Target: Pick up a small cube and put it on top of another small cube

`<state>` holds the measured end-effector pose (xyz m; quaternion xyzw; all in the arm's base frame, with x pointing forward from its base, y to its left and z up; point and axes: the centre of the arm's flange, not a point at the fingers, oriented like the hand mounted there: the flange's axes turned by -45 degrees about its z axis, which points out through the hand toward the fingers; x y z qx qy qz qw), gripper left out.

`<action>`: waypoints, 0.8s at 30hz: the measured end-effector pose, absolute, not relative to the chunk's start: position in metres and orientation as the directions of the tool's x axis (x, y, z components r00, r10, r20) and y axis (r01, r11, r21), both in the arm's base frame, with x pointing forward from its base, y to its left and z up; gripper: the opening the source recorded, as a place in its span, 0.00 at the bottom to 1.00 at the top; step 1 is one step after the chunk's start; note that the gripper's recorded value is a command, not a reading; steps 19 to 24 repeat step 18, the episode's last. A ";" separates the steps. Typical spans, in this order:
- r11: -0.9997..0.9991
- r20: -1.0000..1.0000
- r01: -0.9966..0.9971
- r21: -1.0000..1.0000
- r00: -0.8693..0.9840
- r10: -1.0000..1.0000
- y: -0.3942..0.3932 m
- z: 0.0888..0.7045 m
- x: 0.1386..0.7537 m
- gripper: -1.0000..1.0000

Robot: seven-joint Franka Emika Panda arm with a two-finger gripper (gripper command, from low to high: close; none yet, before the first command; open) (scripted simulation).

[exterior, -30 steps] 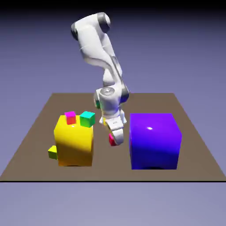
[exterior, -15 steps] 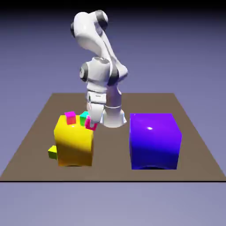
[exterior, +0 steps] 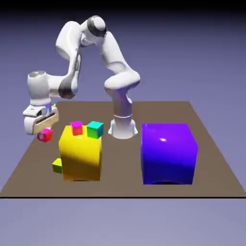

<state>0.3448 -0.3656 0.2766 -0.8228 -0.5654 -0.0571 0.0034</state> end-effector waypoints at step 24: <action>-0.324 0.174 0.946 0.002 0.319 0.932 -0.334 0.182 0.357 1.00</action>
